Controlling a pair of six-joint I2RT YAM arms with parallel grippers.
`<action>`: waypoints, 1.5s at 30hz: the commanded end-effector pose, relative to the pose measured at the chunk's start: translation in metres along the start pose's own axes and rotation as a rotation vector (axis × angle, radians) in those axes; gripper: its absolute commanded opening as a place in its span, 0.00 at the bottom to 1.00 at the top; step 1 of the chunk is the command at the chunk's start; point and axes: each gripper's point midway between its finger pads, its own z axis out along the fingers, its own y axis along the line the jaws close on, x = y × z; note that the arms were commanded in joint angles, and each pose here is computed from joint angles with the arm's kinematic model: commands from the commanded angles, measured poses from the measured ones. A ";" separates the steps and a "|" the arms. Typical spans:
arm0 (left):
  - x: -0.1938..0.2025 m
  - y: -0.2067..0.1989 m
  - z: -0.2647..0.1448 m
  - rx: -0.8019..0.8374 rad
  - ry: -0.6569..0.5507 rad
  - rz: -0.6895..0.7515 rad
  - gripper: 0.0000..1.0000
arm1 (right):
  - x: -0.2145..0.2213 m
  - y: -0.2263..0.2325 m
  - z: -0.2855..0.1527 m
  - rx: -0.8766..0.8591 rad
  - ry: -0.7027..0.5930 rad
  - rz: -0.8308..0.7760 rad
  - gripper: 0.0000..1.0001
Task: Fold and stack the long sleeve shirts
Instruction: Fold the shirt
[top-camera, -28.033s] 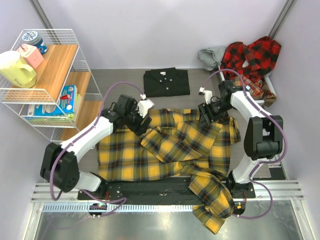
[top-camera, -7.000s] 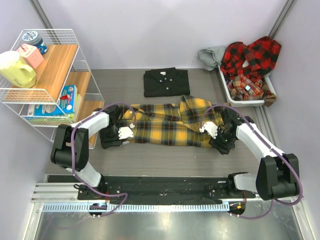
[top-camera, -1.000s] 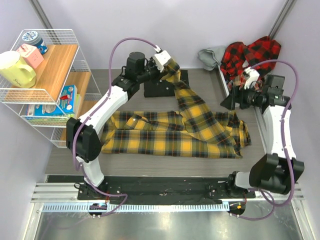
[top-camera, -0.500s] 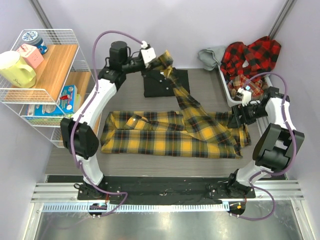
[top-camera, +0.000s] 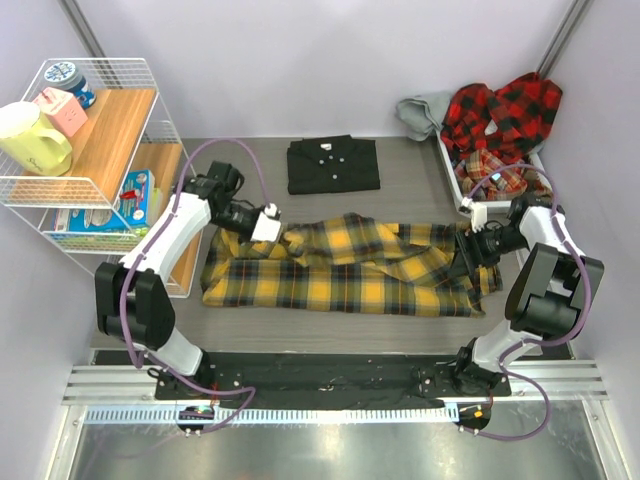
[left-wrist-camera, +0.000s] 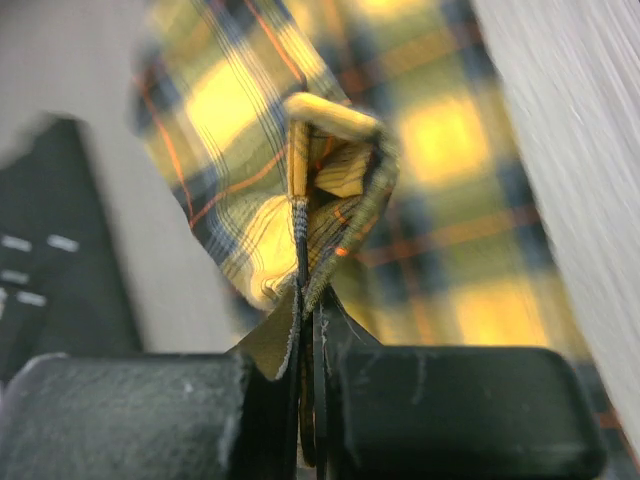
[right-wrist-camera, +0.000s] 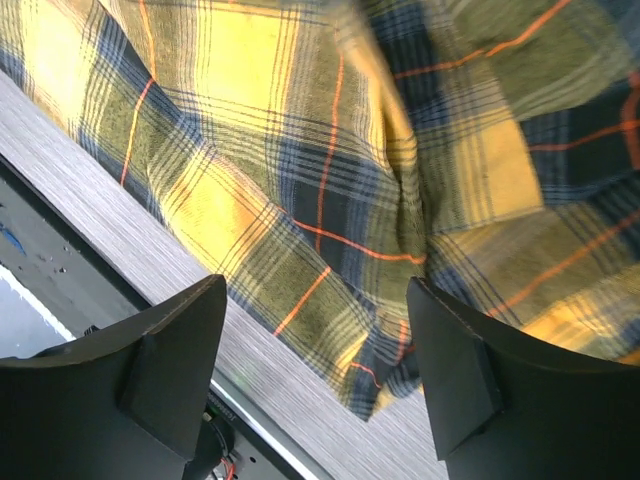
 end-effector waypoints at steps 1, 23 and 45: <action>0.022 -0.035 -0.009 0.089 0.056 0.135 0.00 | 0.001 0.003 0.007 -0.008 -0.004 -0.022 0.76; 0.114 -0.045 -0.056 0.079 0.295 0.204 0.38 | -0.022 0.038 -0.006 -0.043 -0.047 -0.071 0.54; 0.130 -0.080 -0.015 -0.256 0.567 -1.020 0.59 | -0.051 0.047 0.086 0.119 0.070 -0.149 0.43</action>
